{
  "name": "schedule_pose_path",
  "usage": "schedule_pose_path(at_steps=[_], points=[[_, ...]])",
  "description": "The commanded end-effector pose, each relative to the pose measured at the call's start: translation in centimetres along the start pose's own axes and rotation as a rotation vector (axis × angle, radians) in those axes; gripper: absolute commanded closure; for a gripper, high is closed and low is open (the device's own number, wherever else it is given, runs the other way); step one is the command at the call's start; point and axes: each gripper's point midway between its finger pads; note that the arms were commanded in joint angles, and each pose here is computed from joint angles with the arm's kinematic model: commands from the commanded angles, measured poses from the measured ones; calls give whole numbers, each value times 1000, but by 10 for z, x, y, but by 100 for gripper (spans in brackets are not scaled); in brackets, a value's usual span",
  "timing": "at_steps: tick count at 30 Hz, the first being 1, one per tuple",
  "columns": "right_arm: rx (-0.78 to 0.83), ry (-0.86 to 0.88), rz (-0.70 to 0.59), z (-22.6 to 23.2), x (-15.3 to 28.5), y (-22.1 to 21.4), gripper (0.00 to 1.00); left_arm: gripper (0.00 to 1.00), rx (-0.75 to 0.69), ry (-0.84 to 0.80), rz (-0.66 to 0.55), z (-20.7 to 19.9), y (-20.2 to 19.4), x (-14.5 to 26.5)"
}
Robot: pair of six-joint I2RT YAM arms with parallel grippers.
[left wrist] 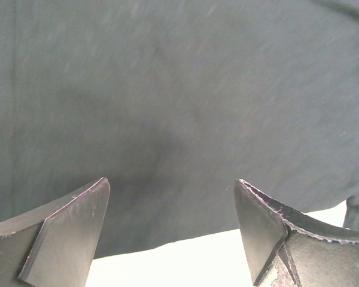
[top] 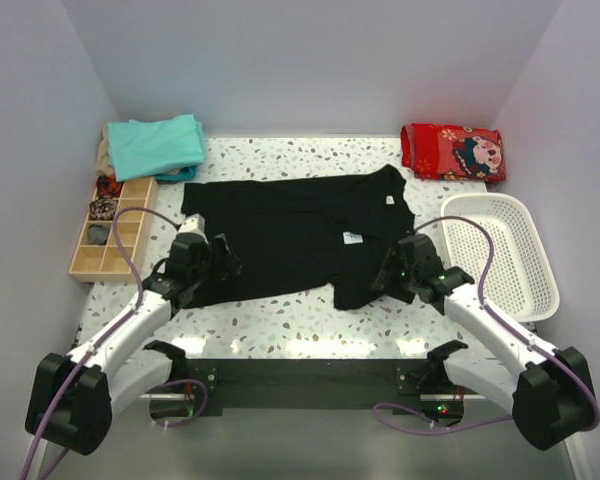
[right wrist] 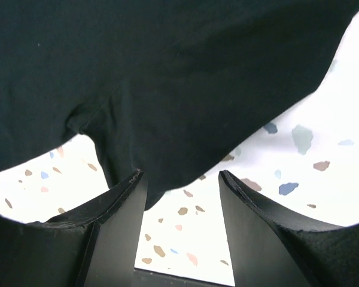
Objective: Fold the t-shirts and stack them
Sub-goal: Grap the side of the flattened tshirt closest away from the robot with both arms
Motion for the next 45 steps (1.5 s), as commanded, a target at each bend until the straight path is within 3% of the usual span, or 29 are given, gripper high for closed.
schedule_pose_path(at_steps=[1, 16, 19, 20, 23, 24, 34, 36, 37, 40, 45], points=[[-25, -13, 23, -3, 4, -13, 44, 11, 70, 108, 52, 25, -26, 12], [-29, -14, 25, 5, -31, -6, 44, 10, 54, 191, 118, 37, -43, 12], [-17, -18, 34, 7, -34, -4, 57, 10, 48, 209, 119, 40, -42, 11], [-13, -11, 28, 9, -33, -2, 71, 10, 47, 214, 120, 42, -44, 11], [-4, -10, 13, 11, -29, 2, 96, 10, 52, 235, 122, 47, -46, 11], [1, -14, 15, 11, -26, 3, 100, 9, 54, 236, 119, 47, -45, 10], [98, 27, -21, 46, -17, 49, 94, 9, 38, 235, 140, 45, -48, -2], [120, 11, 20, 54, -33, 54, 85, 9, 32, 229, 154, 44, -51, -5], [141, 21, 42, 57, -38, 53, 69, 9, 29, 232, 170, 45, -54, -6], [178, 37, 98, 66, -56, 52, 54, 9, 20, 237, 182, 46, -56, -10], [263, -14, 30, 59, -45, 69, 52, 9, 10, 243, 197, 47, -58, -15]])
Point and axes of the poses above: each gripper's point midway between its finger pads, its own x axis back along the fingers, its own z axis along the line the jaws close on, y = z × x, and after that the axes turned 7 degrees about x, right-handed
